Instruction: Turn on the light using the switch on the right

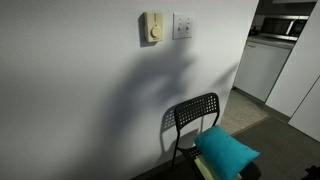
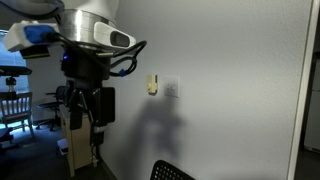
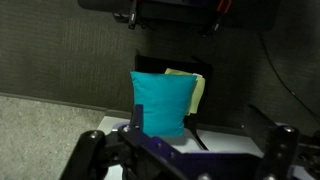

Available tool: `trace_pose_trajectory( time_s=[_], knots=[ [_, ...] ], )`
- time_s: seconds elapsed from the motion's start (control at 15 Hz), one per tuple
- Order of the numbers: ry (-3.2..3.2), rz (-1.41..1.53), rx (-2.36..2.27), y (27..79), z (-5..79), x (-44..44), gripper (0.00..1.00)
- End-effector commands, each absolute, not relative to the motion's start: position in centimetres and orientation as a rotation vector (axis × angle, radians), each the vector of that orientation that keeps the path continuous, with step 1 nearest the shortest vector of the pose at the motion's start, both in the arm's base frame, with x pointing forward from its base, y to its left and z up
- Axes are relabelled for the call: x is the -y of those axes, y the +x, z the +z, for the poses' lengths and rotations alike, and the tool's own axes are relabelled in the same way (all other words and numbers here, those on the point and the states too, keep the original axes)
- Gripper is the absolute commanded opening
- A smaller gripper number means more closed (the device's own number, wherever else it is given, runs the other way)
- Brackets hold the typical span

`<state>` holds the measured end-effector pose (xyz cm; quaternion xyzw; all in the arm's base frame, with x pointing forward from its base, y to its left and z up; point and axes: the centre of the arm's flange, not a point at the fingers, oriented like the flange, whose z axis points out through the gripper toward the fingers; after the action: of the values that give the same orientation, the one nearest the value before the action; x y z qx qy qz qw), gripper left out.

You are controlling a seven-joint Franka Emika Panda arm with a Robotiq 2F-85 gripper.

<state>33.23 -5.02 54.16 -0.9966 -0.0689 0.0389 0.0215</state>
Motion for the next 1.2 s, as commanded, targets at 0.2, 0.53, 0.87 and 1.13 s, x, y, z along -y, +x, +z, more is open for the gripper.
trace_pose_trajectory(
  time_s=[0.2, 0.53, 0.87, 1.13],
  knots=[
    [-3.177, 0.222, 0.736, 39.7, 55.7, 2.8, 1.0],
    [-3.172, 0.213, 1.174, 43.7, 57.4, -0.4, 1.0],
    [-3.006, -0.057, 1.556, 46.6, 60.5, -5.2, 1.0],
    [-2.995, -0.143, 1.573, 45.9, 61.2, -6.5, 1.0]
  ],
)
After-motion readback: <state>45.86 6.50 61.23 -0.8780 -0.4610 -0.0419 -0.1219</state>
